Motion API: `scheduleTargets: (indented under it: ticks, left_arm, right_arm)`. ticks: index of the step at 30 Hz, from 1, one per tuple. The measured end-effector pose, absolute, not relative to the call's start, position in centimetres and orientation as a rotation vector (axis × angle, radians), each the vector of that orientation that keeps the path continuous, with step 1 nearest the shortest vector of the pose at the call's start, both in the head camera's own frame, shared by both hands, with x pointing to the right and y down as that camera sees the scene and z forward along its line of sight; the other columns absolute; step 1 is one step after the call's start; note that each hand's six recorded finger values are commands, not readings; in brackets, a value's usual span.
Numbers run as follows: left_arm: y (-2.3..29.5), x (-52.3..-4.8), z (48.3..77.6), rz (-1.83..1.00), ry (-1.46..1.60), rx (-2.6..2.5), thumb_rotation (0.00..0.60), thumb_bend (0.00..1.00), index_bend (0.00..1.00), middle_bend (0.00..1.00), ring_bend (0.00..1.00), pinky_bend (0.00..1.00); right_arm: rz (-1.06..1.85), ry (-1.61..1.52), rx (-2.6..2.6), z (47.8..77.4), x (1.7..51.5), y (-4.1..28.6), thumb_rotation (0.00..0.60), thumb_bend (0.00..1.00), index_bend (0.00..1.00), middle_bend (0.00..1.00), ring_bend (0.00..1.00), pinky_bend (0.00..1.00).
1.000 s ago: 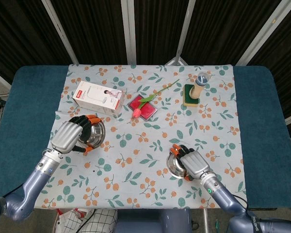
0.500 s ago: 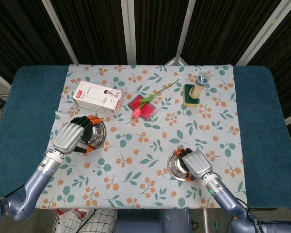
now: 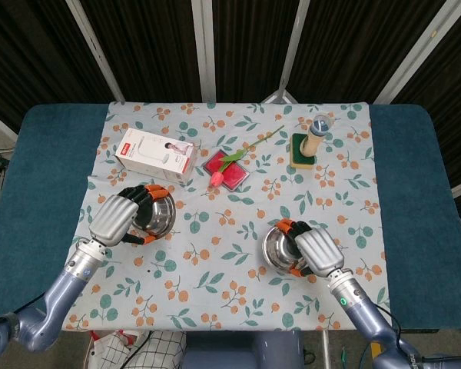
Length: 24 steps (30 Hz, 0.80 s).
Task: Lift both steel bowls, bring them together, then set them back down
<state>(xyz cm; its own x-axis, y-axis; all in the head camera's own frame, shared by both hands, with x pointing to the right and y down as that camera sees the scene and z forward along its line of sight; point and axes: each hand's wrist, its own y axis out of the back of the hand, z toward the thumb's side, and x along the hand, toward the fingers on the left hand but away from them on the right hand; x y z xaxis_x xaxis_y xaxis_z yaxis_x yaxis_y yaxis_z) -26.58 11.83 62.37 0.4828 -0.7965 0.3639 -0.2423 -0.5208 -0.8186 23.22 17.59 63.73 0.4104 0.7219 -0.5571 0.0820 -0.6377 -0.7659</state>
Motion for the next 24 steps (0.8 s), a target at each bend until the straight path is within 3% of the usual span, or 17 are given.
scheduleTargets:
  ticks: [14,24]
  left_arm:
    - [11.8,-23.7,59.6,-0.442,1.336,-2.306,0.600,0.48,0.48,0.61,0.48,0.69]
    - [13.6,-18.7,60.0,-0.243,1.371,-2.405,0.600,0.48,0.48,0.61,0.48,0.69]
  right_arm:
    - [0.891,-1.580,-2.591,59.8,26.0,13.2,0.600,0.40,1.00,0.95,1.00,1.00]
    - [0.713,-1.960,-2.939,58.6,25.8,11.4,0.600,0.40,1.00,0.95,1.00,1.00]
